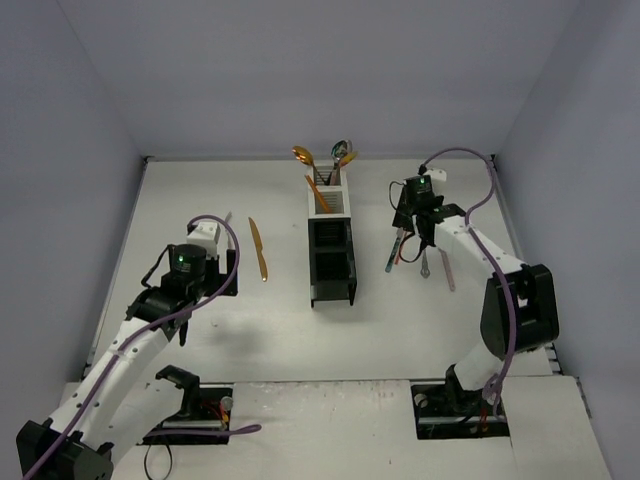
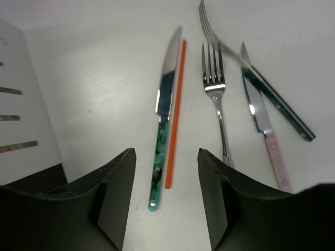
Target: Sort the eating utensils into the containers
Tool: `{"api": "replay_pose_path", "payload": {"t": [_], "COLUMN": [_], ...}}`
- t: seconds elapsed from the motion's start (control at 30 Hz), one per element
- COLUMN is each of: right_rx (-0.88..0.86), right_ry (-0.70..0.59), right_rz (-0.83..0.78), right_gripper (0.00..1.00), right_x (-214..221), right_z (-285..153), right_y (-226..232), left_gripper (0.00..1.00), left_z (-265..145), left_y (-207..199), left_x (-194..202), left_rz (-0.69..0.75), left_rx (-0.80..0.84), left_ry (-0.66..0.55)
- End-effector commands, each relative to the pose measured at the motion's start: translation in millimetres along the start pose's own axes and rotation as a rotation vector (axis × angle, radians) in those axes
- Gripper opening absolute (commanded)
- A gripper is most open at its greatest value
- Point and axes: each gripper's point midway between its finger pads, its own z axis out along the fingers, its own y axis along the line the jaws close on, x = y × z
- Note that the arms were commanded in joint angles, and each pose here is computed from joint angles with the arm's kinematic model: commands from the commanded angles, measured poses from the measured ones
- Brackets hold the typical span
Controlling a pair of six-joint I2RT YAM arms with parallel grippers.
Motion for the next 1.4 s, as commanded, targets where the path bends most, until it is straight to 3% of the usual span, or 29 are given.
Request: {"api": "replay_pose_path", "payload": {"t": [0.0,0.5,0.9,1.37], "right_rx": [0.006,0.085,0.042,0.062], "right_ry": [0.106,0.187,0.165,0.229], "right_rz": [0.068,0.089,0.103,0.119], "right_gripper": [0.45,0.25,0.26,0.25], "right_x": [28,40,19,41], "right_z": [19,67,76,98], "right_y": [-3,-24,-12,-18], "left_gripper": [0.9,0.9,0.9,0.9], "left_z": [-6,-7,-6,-5], "left_y": [-5,-5,-5,-5], "left_x": [-28,-29,-28,-27], "left_rz": [-0.026,-0.029,-0.026,-0.024], "left_rx": [0.024,0.024,0.024,0.02], "left_ry": [-0.083,-0.088,-0.082,-0.078]}}
